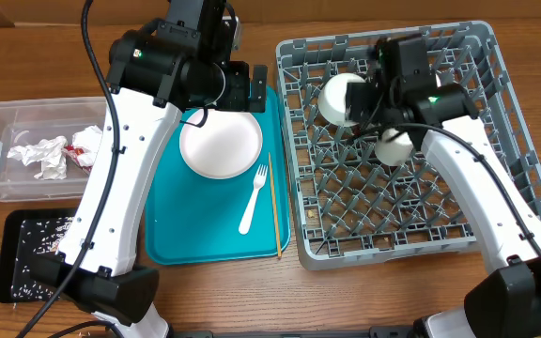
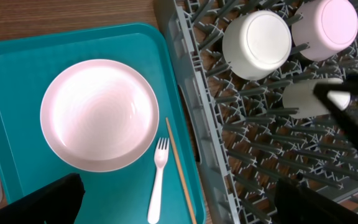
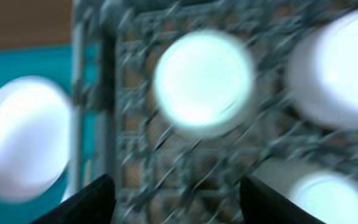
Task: Sort waste into correct bins and load items into the dishwasher
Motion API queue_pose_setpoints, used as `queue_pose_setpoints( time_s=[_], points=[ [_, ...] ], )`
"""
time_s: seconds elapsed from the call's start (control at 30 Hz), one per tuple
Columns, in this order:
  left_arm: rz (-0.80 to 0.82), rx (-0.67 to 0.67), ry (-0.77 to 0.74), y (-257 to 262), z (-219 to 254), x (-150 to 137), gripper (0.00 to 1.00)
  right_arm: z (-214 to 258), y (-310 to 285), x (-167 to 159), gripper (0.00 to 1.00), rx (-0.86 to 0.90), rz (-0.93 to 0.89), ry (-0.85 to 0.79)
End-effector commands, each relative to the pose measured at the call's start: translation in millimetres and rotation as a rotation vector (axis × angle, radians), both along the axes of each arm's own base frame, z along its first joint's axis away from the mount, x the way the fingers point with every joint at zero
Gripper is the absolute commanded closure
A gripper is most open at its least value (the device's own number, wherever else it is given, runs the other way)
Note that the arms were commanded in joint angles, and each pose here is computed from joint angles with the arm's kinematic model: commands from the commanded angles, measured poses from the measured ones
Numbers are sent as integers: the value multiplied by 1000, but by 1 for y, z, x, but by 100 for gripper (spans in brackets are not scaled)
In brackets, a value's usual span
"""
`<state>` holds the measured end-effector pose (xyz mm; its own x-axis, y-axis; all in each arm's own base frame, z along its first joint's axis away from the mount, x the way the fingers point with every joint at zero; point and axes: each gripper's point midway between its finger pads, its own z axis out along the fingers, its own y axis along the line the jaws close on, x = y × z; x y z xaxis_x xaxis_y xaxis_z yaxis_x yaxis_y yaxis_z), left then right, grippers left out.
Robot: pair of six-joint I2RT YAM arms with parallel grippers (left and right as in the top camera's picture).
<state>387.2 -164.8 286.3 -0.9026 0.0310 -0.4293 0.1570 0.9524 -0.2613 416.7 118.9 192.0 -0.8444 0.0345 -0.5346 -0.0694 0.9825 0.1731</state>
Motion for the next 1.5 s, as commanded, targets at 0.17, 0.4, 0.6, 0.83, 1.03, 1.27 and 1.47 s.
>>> queue_pose_setpoints(
  time_s=[0.17, 0.4, 0.6, 0.83, 1.03, 1.27, 1.47],
  points=[
    [-10, -1, -30, 1, 10, -1, 0, 4, 64, -68, 34, 252, 162, 229],
    [-10, -2, -30, 0, 10, -1, 0, -2, 79, -92, 27, 241, 210, 305],
    [-1, 22, -39, 5, 9, 1, 0, -3, 87, -100, 27, 243, 211, 330],
    [163, 366, -8, 76, -6, -6, 0, -7, 93, -105, 26, 240, 206, 350],
    [291, 390, 153, 109, -54, -16, 0, -9, 90, -106, 18, 228, 199, 356],
    [330, 311, 253, 124, -115, -13, 8, -17, 75, -108, 0, 148, 157, 368],
    [333, 291, 251, 125, -148, -7, 46, -17, 73, -107, 0, 136, 150, 365]
  ],
)
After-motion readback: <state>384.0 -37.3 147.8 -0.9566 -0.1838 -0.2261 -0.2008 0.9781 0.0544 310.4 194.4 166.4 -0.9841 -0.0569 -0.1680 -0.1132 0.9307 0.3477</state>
